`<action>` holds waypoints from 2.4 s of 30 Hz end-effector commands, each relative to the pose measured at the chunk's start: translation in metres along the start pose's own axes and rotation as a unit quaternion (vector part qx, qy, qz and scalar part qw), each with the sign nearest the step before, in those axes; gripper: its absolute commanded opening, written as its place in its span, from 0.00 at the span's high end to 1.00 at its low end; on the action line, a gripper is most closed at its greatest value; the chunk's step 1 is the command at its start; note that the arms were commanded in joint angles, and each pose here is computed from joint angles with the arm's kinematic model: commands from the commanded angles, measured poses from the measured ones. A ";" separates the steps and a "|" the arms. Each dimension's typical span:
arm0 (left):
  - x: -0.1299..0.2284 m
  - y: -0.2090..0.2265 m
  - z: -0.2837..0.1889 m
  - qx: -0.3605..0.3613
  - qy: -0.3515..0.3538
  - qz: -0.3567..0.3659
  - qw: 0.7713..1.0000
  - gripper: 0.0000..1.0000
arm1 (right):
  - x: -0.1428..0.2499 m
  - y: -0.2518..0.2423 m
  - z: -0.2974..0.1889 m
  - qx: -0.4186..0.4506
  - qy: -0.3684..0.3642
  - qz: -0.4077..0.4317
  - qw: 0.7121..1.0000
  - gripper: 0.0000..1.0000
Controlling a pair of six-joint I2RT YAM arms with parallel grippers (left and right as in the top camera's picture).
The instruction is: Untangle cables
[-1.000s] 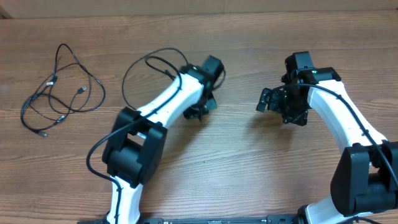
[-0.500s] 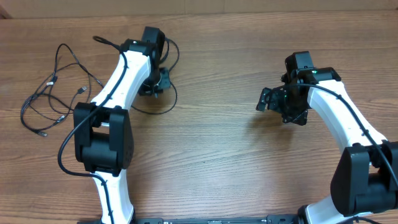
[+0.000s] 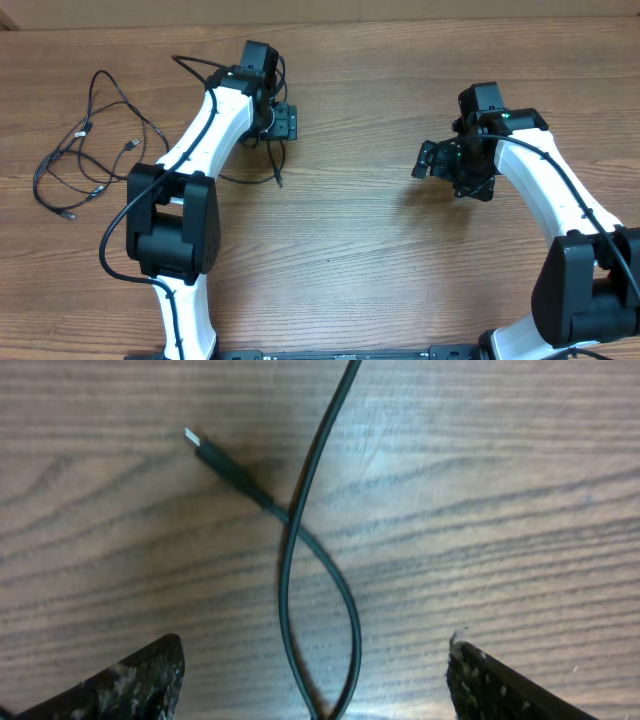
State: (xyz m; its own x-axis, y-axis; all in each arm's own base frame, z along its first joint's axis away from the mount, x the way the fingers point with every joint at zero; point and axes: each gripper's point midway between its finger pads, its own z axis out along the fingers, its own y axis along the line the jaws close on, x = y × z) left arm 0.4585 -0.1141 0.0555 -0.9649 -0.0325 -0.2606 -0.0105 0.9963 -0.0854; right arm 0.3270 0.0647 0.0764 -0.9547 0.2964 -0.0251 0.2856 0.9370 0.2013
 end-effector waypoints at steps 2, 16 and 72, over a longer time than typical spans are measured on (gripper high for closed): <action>0.004 -0.002 0.014 0.000 0.009 0.010 1.000 0.16 | -0.005 0.001 -0.006 -0.002 -0.013 -0.001 1.000 0.01; 0.024 -0.004 0.067 -0.009 0.053 0.017 0.998 0.33 | -0.005 0.001 -0.006 -0.003 -0.014 -0.002 1.000 0.01; 0.006 0.118 -0.188 -0.210 0.027 -0.115 0.971 0.96 | -0.002 -0.001 -0.006 0.000 -0.008 0.000 1.000 0.01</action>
State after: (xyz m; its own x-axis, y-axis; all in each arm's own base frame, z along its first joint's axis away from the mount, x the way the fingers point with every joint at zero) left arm 0.4121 0.0131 0.1690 -0.9574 -0.2655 -0.1132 -0.2886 0.8867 0.3611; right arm 0.3249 0.0643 0.0761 -0.9548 0.2968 -0.0171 0.2877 0.9370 0.1979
